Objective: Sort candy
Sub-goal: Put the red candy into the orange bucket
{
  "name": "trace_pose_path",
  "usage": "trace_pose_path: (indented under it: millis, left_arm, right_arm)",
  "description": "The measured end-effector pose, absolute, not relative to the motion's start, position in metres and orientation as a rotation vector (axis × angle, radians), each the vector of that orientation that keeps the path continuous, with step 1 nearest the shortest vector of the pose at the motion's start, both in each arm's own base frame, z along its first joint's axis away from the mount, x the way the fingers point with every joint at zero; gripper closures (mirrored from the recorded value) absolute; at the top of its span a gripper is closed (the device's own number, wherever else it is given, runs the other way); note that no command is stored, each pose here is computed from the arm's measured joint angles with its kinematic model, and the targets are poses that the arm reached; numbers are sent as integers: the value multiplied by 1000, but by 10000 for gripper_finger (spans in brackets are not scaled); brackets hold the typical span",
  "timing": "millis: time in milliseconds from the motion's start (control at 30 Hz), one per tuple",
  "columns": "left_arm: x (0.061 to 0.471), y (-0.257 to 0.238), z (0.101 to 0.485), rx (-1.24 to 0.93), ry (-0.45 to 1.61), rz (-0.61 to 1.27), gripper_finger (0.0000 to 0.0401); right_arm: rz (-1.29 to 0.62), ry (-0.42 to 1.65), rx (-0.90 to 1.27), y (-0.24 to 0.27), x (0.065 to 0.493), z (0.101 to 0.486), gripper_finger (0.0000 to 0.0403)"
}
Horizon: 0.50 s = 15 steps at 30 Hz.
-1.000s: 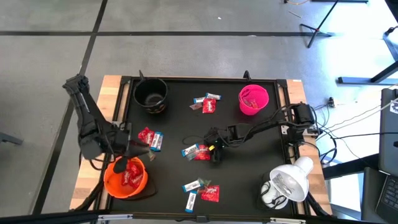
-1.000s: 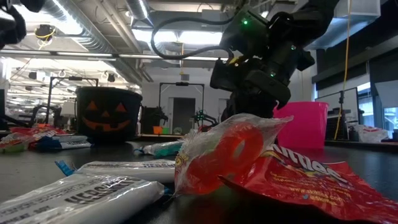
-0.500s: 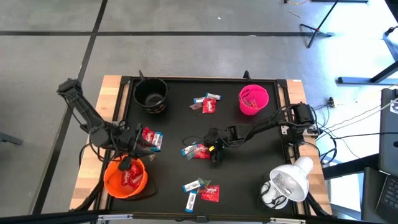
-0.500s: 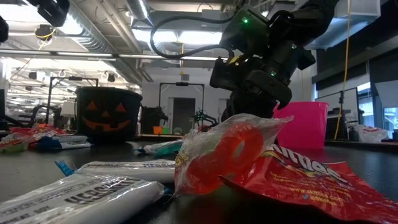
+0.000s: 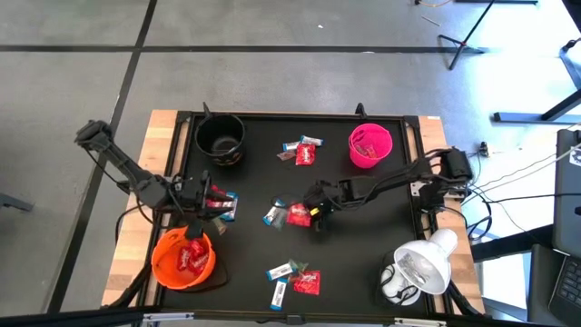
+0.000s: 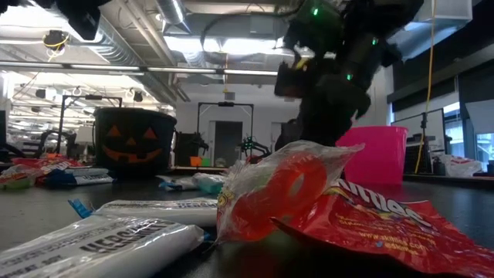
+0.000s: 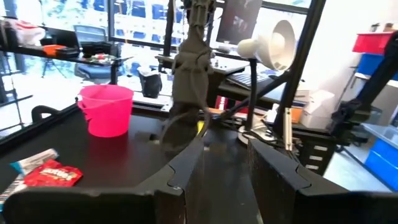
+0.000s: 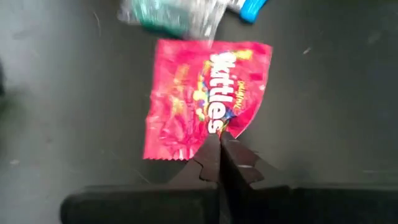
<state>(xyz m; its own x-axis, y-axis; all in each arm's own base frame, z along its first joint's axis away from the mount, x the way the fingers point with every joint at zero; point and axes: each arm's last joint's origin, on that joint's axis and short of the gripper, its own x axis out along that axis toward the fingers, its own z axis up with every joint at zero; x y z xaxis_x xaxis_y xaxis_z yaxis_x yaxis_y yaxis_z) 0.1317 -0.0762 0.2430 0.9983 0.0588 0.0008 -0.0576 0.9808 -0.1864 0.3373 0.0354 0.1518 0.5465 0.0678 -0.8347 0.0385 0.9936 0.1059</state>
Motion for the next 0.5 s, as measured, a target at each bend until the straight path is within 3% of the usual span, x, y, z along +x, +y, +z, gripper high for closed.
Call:
trace_pose_path:
  millis: [333,500]
  left_arm:
    - [143,-73,235,-156,39,76,287]
    - [151,-70,230,-263,65,103,287]
  right_arm:
    - [-5,939,106,34,335,168,402]
    - [-31,905,88,34,337,171,402]
